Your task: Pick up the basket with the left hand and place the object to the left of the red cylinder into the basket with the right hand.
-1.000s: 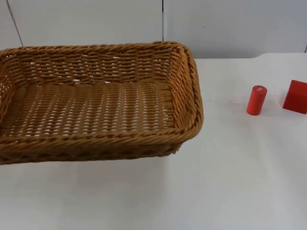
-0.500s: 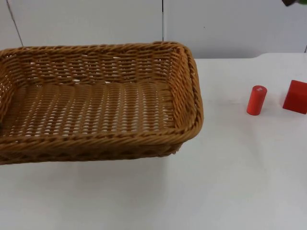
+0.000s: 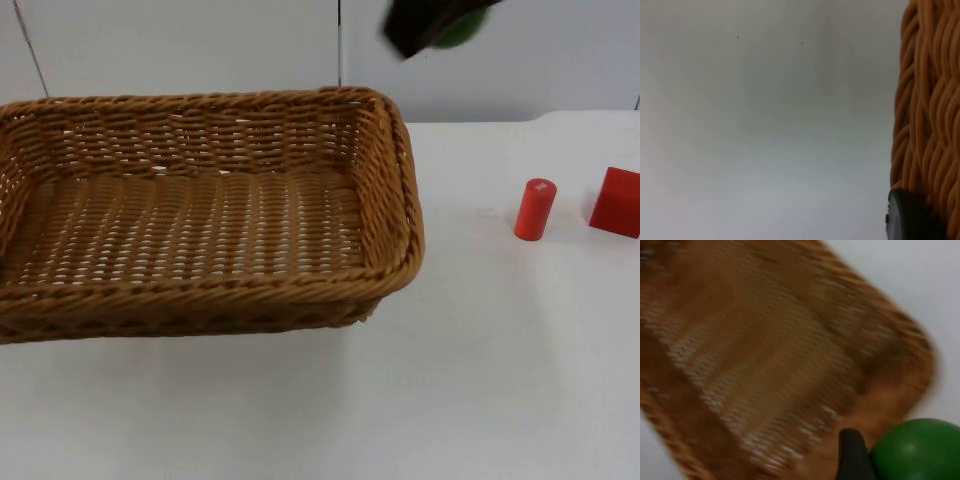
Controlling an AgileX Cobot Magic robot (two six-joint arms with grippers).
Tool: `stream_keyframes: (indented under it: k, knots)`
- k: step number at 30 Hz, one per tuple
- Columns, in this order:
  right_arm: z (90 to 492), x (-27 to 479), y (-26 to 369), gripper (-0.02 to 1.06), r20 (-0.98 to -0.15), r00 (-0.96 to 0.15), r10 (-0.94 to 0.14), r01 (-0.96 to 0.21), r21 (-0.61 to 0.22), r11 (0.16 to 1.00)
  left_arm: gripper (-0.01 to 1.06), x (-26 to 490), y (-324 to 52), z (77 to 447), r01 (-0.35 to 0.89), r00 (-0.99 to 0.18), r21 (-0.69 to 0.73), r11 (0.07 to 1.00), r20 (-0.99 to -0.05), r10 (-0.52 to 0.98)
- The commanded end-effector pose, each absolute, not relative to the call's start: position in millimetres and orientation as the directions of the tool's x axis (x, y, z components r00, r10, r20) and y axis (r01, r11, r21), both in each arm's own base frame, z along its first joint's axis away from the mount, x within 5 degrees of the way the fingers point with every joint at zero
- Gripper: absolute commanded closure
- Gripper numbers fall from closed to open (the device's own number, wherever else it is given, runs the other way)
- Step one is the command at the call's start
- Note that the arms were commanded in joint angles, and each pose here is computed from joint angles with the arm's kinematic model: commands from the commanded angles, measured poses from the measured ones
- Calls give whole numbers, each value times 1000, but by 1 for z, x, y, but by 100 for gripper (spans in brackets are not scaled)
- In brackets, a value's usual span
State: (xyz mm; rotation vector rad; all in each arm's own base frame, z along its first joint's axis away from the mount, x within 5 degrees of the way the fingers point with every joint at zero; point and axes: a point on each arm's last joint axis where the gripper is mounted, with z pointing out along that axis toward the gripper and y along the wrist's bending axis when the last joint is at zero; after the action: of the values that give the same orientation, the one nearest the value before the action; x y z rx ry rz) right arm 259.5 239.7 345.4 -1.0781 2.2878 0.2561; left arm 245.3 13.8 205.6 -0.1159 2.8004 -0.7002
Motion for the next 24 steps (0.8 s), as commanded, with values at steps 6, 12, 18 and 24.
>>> stream_keyframes:
  k: [6, 12, 18, 24]
  knots:
    - [309, 251, 292, 105, -585, -406, -702, -828, -89, 553, 105, 244, 11, 209, -24, -965, -505, 863, -215, -153]
    - [278, 263, 307, 90, -562, -423, -710, -829, -77, 554, 105, 243, 11, 209, -24, -965, -507, 862, -212, -151]
    - [256, 268, 313, 41, -521, -442, -730, -830, -70, 553, 105, 243, 11, 209, -23, -966, -508, 861, -211, -151]
    - [263, 268, 312, 27, -539, -433, -722, -829, -77, 555, 105, 243, 11, 209, -23, -966, -508, 861, -211, -151]
